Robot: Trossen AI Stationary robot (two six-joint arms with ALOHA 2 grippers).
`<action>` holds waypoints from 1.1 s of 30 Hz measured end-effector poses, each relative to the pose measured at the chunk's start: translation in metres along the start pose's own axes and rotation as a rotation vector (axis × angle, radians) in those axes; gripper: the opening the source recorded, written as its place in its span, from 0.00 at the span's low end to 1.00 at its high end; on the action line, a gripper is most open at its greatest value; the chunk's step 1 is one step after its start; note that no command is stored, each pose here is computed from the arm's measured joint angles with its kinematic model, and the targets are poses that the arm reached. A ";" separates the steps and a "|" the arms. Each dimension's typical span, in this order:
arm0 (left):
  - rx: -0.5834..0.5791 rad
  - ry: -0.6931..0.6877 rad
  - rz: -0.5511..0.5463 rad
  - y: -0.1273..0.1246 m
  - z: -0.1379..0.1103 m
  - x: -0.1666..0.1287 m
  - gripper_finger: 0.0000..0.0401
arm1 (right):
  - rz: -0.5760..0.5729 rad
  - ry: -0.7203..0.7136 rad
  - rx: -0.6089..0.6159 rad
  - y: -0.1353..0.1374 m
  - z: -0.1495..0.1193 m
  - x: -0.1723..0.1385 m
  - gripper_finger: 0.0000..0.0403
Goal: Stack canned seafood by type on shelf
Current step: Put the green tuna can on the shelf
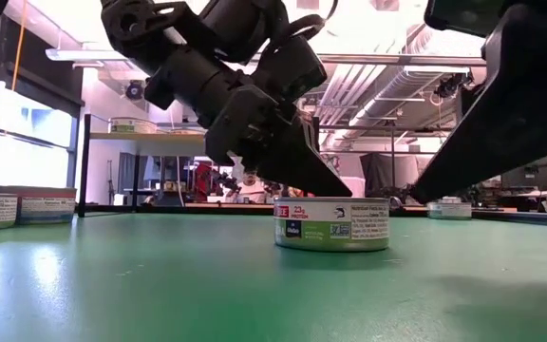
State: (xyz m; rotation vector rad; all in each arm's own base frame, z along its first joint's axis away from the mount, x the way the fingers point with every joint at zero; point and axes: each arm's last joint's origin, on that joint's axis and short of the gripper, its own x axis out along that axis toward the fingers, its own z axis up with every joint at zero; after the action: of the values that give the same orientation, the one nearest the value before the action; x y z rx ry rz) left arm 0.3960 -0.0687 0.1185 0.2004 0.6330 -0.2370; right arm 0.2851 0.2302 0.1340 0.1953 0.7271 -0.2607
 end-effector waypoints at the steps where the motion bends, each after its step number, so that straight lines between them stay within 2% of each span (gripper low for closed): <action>1: -0.001 0.002 0.001 0.001 0.000 0.000 0.00 | 0.002 -0.002 -0.025 0.000 0.000 0.000 0.45; 9: 0.008 0.002 -0.026 0.005 -0.002 0.001 0.00 | 0.023 -0.056 -0.367 0.004 0.007 0.001 0.46; 14: -0.005 0.000 -0.059 0.011 -0.004 0.000 0.00 | -0.049 -0.022 -0.424 -0.001 0.019 0.004 0.48; 23: -0.024 -0.002 -0.081 0.023 -0.006 0.000 0.00 | -0.102 0.036 -0.541 -0.008 0.029 0.006 0.68; 28: -0.031 0.001 -0.065 0.028 -0.011 0.003 0.00 | -0.124 0.043 -0.647 -0.009 0.024 0.011 0.69; 33: -0.028 0.006 -0.065 0.029 -0.017 0.010 0.00 | -0.208 0.034 -0.750 -0.011 0.019 0.020 0.69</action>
State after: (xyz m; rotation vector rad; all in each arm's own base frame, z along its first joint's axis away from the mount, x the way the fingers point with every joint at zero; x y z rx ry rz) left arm 0.4021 -0.0386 0.1025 0.1542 0.6488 -0.2900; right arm 0.3078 0.2110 0.1332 -0.5919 0.8345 -0.1669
